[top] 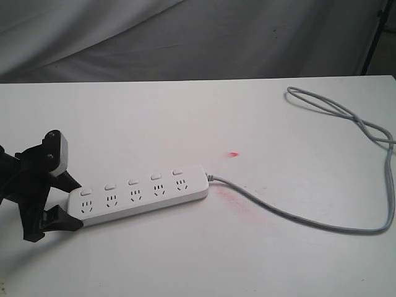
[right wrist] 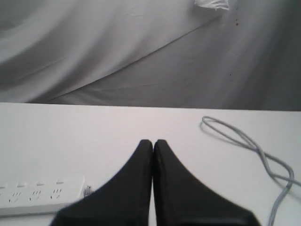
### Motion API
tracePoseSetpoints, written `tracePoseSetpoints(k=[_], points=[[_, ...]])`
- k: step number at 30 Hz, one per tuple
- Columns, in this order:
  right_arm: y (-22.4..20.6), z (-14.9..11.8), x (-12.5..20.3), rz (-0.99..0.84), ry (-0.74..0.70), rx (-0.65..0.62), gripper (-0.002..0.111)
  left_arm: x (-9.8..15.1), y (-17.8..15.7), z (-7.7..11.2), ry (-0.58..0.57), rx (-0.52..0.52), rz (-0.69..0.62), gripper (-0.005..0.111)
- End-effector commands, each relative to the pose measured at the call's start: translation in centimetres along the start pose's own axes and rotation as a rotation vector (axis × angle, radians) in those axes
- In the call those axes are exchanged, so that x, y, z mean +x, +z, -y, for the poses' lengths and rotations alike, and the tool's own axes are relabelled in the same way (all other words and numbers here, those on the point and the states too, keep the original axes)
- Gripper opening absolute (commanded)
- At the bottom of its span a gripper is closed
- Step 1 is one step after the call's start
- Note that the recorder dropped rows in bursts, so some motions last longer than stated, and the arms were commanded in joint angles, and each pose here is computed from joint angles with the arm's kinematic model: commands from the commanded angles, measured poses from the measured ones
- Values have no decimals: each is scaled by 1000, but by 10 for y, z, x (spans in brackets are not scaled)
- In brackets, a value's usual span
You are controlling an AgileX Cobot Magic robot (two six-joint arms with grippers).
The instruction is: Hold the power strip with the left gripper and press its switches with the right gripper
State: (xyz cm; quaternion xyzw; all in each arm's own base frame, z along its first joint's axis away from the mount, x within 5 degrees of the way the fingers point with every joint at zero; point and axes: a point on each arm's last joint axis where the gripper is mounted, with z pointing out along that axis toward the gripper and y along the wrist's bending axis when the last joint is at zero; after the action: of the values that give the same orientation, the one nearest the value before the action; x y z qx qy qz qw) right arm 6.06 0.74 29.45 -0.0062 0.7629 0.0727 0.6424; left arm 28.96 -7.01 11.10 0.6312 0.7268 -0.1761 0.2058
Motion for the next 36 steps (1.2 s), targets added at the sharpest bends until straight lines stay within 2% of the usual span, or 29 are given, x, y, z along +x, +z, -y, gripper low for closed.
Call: tracePoseSetpoints(k=[1, 5, 8, 13, 17, 23, 33, 36], points=[[12, -3, -47, -1, -37, 21, 0, 0, 0, 1, 9, 9, 0, 67], [31, -6, -71, -32, -37, 21, 0, 0, 0, 1, 9, 9, 0, 67], [46, -8, -77, -72, -25, 8, 0, 0, 0, 1, 9, 9, 0, 67], [73, -23, -64, -209, -26, -88, 0, 0, 0, 1, 9, 9, 0, 67], [95, -47, -45, -360, -71, -203, 0, 0, 0, 1, 9, 9, 0, 67], [123, -94, -12, -543, -306, -430, 0, 0, 0, 1, 9, 9, 0, 67], [169, -155, -33, -663, -647, -801, 0, 0, 0, 1, 9, 9, 0, 67], [189, -172, -36, -683, -673, -877, 0, 0, 0, 1, 9, 9, 0, 67]])
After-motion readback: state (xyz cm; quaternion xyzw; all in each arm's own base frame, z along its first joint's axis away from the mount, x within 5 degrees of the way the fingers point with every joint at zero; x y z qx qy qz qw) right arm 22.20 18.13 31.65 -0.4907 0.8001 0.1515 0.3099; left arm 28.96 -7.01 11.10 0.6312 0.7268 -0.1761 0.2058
